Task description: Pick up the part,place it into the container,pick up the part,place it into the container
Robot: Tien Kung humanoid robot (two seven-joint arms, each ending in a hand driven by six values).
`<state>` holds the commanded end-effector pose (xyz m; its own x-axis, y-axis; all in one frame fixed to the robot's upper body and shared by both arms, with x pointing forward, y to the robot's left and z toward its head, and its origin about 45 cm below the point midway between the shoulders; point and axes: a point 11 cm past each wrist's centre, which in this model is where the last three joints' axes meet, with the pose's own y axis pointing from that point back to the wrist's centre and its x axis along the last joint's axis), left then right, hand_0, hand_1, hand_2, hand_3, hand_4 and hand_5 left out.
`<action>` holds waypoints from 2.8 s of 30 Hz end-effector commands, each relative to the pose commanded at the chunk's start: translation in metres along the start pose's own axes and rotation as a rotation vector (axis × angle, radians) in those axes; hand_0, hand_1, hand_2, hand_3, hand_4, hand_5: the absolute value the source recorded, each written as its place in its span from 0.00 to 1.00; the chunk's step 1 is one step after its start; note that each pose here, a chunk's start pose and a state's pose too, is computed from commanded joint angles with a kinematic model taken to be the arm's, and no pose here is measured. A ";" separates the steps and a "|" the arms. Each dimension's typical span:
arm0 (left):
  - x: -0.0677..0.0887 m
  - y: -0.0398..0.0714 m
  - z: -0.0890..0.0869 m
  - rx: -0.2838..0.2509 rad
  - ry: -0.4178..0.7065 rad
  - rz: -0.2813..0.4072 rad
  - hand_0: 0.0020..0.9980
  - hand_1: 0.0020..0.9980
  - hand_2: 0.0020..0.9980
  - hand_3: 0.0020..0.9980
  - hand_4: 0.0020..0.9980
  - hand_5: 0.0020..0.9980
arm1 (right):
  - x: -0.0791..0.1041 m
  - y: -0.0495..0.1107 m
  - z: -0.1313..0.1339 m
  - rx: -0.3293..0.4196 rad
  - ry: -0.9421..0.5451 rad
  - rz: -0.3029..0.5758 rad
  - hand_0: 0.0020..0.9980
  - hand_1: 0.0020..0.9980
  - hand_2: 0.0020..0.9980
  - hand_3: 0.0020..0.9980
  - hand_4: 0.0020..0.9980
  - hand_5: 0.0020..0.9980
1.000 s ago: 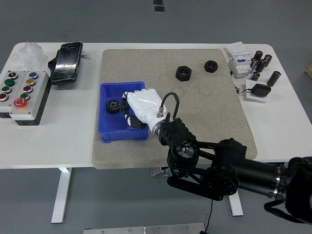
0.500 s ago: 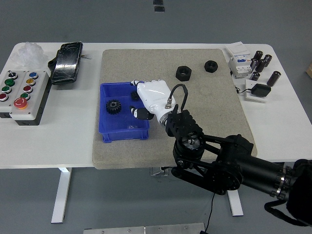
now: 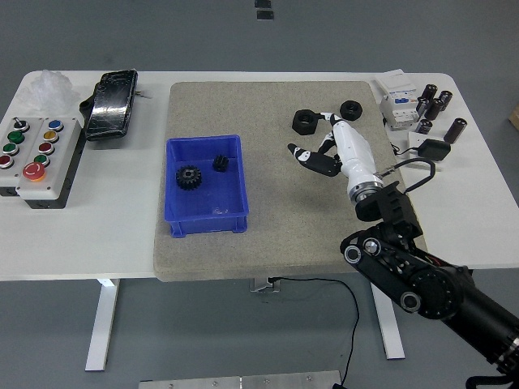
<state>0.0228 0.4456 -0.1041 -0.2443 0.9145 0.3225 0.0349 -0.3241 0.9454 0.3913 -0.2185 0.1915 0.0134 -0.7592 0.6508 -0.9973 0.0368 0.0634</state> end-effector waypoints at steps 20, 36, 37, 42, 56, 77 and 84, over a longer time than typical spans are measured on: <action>0.011 0.002 0.014 -0.031 -0.024 0.016 0.61 0.54 0.56 0.61 0.60 0.34 | 0.148 0.062 0.077 0.182 -0.785 0.437 0.63 0.71 0.76 0.75 0.90 0.59; 0.018 0.000 0.000 -0.002 -0.021 0.029 0.61 0.55 0.56 0.61 0.61 0.35 | 0.162 0.069 0.086 0.187 -0.853 0.508 0.64 0.71 0.74 0.73 0.89 0.60; 0.018 0.000 -0.002 0.000 -0.019 0.028 0.61 0.55 0.56 0.61 0.61 0.35 | 0.162 0.070 0.087 0.186 -0.853 0.508 0.64 0.71 0.74 0.73 0.89 0.60; 0.017 0.000 -0.001 -0.004 -0.010 0.026 0.61 0.55 0.56 0.62 0.61 0.35 | 0.160 0.069 0.088 0.182 -0.851 0.506 0.64 0.71 0.74 0.73 0.88 0.62; 0.014 0.000 0.001 -0.011 0.002 0.020 0.61 0.55 0.56 0.62 0.61 0.35 | 0.131 0.059 0.089 0.139 -0.876 0.422 0.64 0.70 0.73 0.72 0.88 0.62; 0.008 0.000 0.003 -0.017 0.012 0.011 0.61 0.54 0.56 0.62 0.61 0.35 | 0.036 0.056 0.079 0.062 -0.997 0.146 0.63 0.69 0.70 0.69 0.88 0.63; 0.005 0.000 0.005 -0.020 0.014 0.006 0.61 0.55 0.56 0.62 0.61 0.35 | -0.010 0.061 0.060 0.026 -0.945 -0.056 0.63 0.69 0.70 0.70 0.88 0.63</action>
<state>0.0261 0.4515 -0.1017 -0.2576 0.9092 0.3272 0.0168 -0.3344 0.9423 0.3261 -0.2475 0.1436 0.0087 -0.9718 -0.2357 -0.9984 -0.0215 0.0515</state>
